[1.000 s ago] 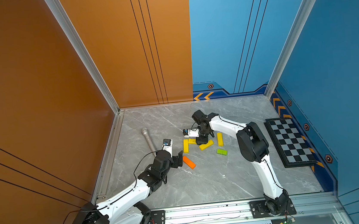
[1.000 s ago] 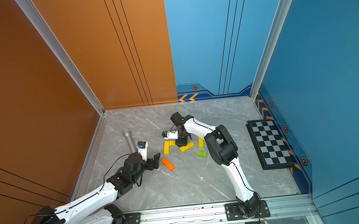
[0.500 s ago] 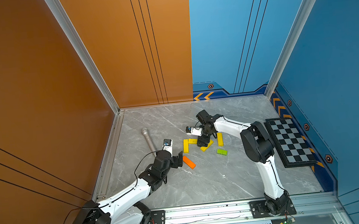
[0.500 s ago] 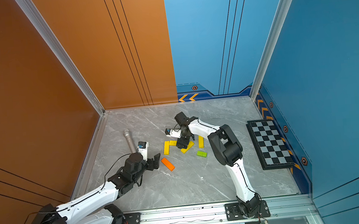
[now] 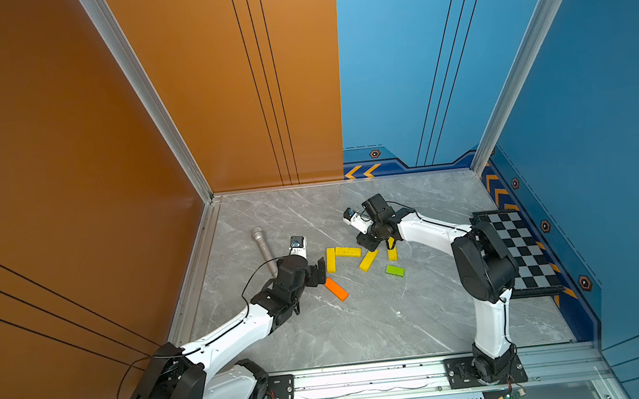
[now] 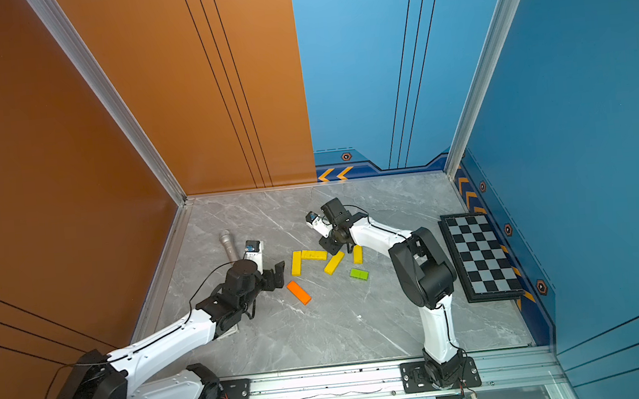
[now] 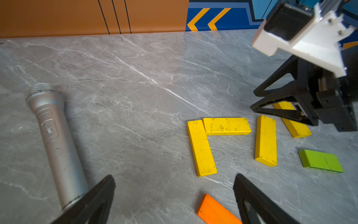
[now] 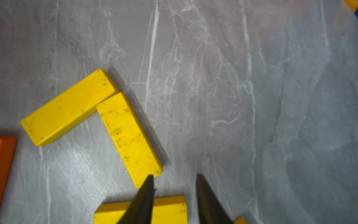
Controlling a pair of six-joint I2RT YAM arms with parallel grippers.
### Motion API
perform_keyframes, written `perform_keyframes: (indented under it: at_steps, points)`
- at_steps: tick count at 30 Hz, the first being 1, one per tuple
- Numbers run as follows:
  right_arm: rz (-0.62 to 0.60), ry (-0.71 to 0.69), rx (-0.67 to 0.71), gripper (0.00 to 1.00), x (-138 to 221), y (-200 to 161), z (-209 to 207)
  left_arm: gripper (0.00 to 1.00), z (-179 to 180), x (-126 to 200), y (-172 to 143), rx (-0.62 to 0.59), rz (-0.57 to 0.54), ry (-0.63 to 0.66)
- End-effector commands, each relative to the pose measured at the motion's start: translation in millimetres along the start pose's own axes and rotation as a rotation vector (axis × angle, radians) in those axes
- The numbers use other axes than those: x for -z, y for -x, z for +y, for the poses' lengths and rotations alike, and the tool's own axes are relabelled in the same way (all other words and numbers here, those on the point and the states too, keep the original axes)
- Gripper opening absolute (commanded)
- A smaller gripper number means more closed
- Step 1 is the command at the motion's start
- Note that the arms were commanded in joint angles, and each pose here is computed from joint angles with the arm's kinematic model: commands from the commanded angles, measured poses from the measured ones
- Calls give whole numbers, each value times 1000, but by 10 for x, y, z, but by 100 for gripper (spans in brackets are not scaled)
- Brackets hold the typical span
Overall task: Assemble the letter p with building blocks
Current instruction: Assemble the building block at the center of the board.
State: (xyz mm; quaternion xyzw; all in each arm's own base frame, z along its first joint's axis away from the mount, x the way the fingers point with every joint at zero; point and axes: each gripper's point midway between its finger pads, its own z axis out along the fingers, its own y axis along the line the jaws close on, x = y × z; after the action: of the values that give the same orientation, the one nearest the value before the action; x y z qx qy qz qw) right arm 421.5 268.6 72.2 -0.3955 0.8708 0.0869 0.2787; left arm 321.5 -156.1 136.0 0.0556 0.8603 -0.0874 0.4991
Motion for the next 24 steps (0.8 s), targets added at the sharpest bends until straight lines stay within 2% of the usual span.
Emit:
perform_keyframes:
  at_steps: [1,8,12,24]
  points:
    - [-6,-45,-149,0,40,-35,-56,97,102,-39,111,-8,-2,60]
    - [1,-87,-334,0,-69,-289,-78,97,147,-129,13,-8,53,55]
    - [-36,-68,-346,0,-98,-268,-15,97,166,-116,-61,-33,57,55]
    - [-19,-8,-314,0,-106,-284,145,97,179,-73,-113,-39,55,45]
